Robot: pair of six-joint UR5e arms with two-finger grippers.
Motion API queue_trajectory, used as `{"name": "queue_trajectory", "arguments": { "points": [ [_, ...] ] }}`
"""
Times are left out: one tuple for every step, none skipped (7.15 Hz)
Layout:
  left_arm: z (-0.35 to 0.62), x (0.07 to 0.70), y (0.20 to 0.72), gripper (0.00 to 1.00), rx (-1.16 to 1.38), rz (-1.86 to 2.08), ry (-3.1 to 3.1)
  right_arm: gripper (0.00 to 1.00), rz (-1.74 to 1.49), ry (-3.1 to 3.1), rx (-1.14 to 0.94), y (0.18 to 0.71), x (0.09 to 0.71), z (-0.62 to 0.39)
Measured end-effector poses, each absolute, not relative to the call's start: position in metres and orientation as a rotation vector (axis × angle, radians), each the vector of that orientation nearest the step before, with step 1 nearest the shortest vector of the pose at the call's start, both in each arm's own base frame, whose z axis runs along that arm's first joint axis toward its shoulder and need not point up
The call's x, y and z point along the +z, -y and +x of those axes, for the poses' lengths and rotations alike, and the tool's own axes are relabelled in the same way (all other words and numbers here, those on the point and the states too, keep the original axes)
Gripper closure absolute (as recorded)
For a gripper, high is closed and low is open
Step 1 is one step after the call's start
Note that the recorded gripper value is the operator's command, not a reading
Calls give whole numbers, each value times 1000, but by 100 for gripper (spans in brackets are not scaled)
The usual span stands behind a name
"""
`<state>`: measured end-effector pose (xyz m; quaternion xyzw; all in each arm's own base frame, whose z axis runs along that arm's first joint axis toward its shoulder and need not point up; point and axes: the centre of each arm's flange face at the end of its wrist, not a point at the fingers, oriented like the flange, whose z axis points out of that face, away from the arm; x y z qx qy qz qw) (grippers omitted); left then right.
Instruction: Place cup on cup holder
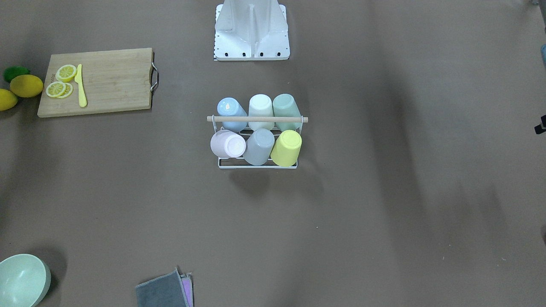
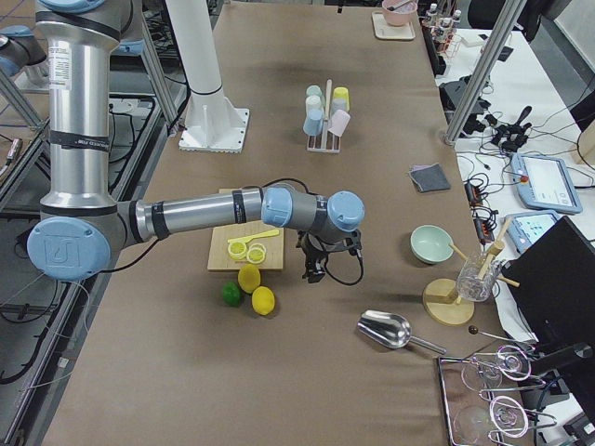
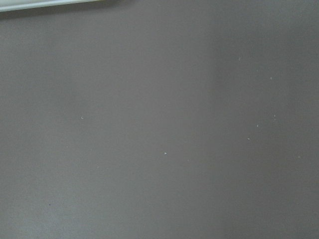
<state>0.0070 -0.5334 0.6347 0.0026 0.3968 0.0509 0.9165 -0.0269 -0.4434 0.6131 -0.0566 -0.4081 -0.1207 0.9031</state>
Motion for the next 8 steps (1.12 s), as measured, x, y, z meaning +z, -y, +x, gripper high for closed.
{"name": "queue_trajectory", "arguments": {
  "points": [
    [7,629,533,2,109,16,-818,6,-132,821,-153,441,617,-20],
    [6,626,533,2,111,23,-818,6,-132,793,-91,440,620,-11],
    [6,623,533,2,110,26,-818,6,-116,763,-49,440,622,0],
    [5,623,531,2,109,26,-817,6,-104,747,-14,440,623,11],
    [5,624,530,2,108,24,-817,2,-96,741,11,440,624,20],
    [5,624,529,2,111,26,-818,1,-93,739,26,440,625,25],
    [5,623,529,2,116,32,-817,0,-92,739,33,441,625,27],
    [5,620,529,2,118,37,-815,0,-89,742,34,443,624,28]
  ]
}}
